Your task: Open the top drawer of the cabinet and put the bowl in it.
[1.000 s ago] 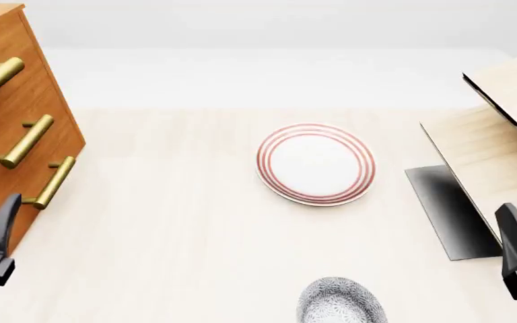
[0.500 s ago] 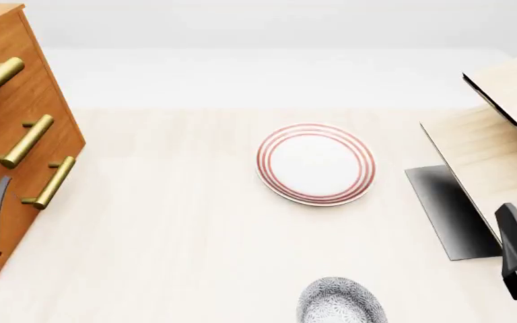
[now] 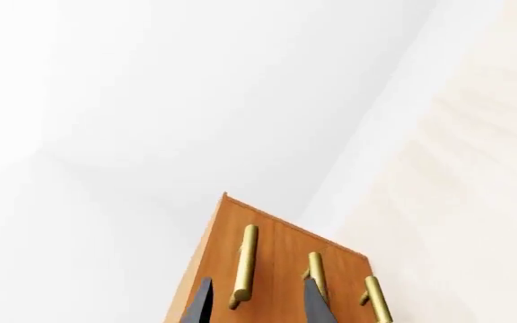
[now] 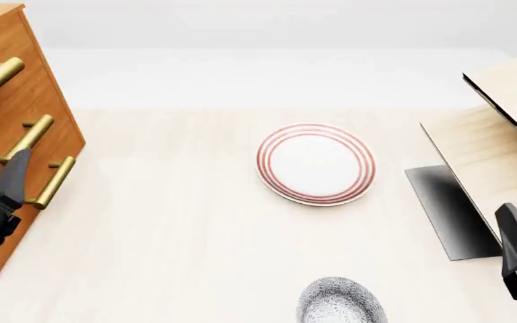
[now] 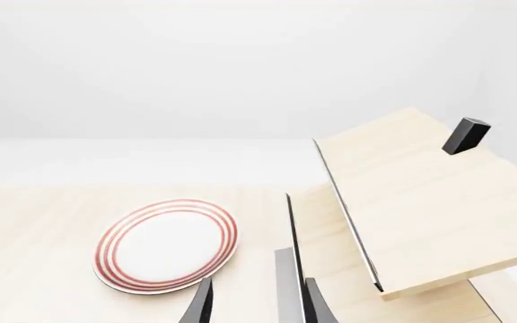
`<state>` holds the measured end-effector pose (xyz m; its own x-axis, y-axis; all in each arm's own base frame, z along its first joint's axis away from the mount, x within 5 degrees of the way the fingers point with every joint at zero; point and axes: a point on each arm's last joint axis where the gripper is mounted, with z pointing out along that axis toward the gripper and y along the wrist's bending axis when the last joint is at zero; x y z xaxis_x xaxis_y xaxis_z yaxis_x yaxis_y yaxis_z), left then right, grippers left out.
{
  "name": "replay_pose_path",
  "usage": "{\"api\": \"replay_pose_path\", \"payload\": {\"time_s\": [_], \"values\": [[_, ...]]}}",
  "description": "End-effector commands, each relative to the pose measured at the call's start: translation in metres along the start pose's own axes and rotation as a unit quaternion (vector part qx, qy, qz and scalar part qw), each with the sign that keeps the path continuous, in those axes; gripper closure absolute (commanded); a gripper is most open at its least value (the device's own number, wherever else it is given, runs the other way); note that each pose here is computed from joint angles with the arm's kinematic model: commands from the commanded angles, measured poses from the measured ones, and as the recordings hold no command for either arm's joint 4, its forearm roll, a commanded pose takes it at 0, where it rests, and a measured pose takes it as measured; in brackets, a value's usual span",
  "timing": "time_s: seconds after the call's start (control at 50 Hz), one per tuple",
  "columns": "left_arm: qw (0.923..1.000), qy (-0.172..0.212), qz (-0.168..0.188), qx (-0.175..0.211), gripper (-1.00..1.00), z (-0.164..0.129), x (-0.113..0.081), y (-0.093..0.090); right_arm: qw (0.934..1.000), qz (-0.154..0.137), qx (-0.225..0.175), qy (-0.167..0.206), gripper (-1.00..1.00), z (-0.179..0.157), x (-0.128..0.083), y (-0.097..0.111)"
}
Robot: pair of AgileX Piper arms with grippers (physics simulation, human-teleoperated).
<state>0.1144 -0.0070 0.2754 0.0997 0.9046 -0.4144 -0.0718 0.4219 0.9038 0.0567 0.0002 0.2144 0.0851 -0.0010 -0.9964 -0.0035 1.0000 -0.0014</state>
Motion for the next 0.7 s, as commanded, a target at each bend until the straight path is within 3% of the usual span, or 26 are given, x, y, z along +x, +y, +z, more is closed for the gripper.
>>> {"api": "replay_pose_path", "payload": {"time_s": [0.02, 0.4, 0.5, 0.7], "values": [[0.9984, -0.002, 0.056, 0.005, -1.00, 0.021, 0.004, -0.011, 1.0000, 0.000, 0.000, 0.000, -1.00, 0.000, 0.000, 0.000], [0.9947, 0.014, 0.101, -0.002, -1.00, 0.050, 0.007, -0.004, 1.0000, 0.000, 0.000, 0.000, -1.00, 0.000, 0.000, 0.000], [0.9920, 0.029, 0.123, 0.002, -1.00, 0.059, 0.016, -0.012, 1.0000, 0.000, 0.000, 0.000, -1.00, 0.000, 0.000, 0.000], [0.9897, 0.052, 0.133, -0.008, -1.00, 0.063, 0.023, -0.006, 1.0000, 0.000, 0.000, 0.001, -1.00, 0.000, 0.000, 0.000]]}}
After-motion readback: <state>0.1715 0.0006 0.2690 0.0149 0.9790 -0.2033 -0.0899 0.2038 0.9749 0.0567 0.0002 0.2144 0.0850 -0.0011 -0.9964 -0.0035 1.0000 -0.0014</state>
